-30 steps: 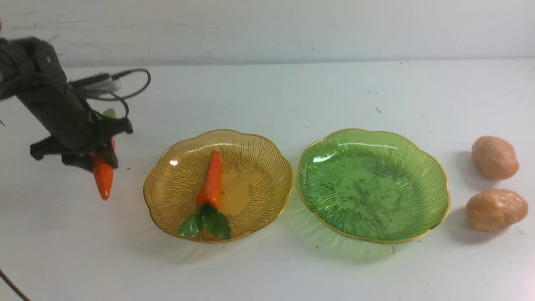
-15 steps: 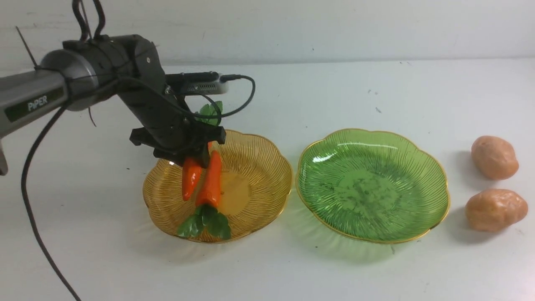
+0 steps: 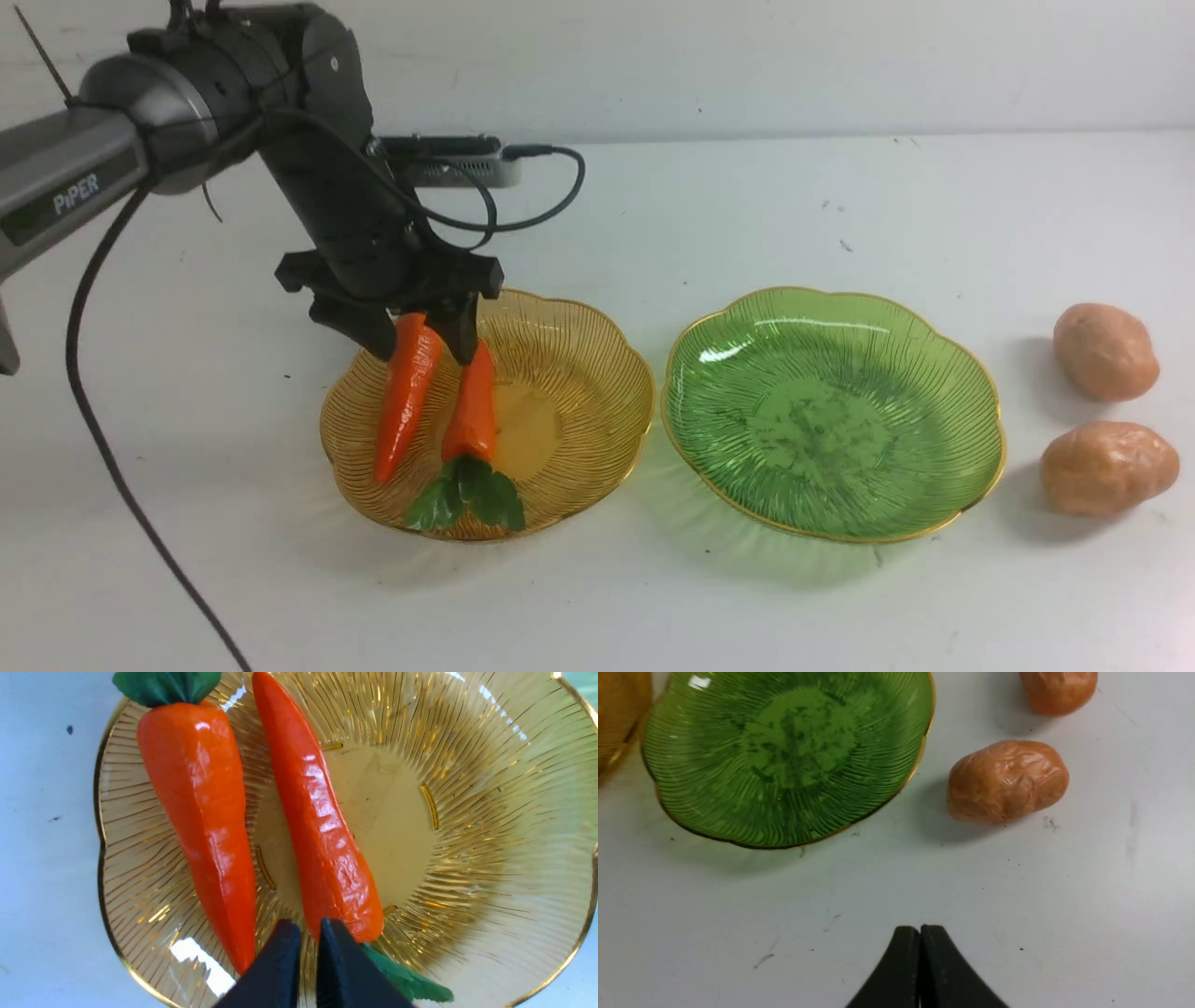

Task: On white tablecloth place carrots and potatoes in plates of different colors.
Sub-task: 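Put the potato onto the plate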

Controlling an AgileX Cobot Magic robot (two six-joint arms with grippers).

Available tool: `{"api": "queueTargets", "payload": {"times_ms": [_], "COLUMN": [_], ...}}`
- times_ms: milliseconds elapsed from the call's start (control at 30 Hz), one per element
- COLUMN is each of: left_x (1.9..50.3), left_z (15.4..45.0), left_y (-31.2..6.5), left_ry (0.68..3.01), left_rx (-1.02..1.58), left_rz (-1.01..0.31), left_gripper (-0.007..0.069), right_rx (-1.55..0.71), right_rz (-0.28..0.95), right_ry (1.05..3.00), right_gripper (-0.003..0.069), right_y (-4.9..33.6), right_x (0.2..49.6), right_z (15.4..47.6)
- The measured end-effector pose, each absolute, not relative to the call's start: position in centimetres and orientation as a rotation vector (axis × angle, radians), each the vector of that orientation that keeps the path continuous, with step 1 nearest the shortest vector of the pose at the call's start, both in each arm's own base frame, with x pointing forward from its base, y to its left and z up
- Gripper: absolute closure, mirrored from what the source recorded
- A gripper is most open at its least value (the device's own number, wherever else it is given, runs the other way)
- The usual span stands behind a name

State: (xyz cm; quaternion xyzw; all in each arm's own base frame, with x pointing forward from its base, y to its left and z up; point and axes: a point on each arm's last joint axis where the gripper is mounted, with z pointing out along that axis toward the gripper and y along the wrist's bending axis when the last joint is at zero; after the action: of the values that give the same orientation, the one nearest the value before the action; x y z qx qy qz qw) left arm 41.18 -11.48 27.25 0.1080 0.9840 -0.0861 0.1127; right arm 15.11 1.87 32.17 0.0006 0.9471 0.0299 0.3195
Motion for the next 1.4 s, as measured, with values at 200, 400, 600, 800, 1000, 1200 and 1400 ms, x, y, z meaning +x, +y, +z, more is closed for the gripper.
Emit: {"api": "queueTargets", "payload": {"times_ms": [200,400,600,800,1000,1200,1400], "left_x": [41.2,41.2,41.2,41.2,41.3,41.3,41.3], "left_z": [27.2,27.2,27.2,27.2,27.2,27.2,27.2], "left_y": [-11.5,-11.4,-11.4,-11.2,-10.8,-10.8,-10.8], "left_ry": [2.887,2.886,2.886,2.880,2.876,2.875,2.875], "left_rx": [0.323,0.327,0.329,0.369,0.389,0.392,0.393], "left_rz": [-0.252,-0.242,-0.241,-0.196,-0.126,-0.125,-0.125], "left_gripper": [0.0629,0.0629,0.0629,0.0629,0.0629,0.0629,0.0629], "right_rx": [0.312,0.567,0.683,0.829,1.056,1.274,1.302], "right_rz": [-0.045,-0.142,-0.046,-0.135,-0.231,-0.189,-0.204], "right_ry": [2.576,2.609,2.615,2.725,2.721,2.683,2.693], "right_gripper": [0.0670,0.0573,0.0348,0.0148,0.0114,0.0113,0.0111], "right_y": [1.6,1.7,2.9,2.8,0.3,-1.7,-2.2], "right_x": [22.2,28.4,32.9,34.5,35.1,35.8,36.2], "right_z": [27.5,23.7,23.4,21.9,20.6,18.9,17.8]}}
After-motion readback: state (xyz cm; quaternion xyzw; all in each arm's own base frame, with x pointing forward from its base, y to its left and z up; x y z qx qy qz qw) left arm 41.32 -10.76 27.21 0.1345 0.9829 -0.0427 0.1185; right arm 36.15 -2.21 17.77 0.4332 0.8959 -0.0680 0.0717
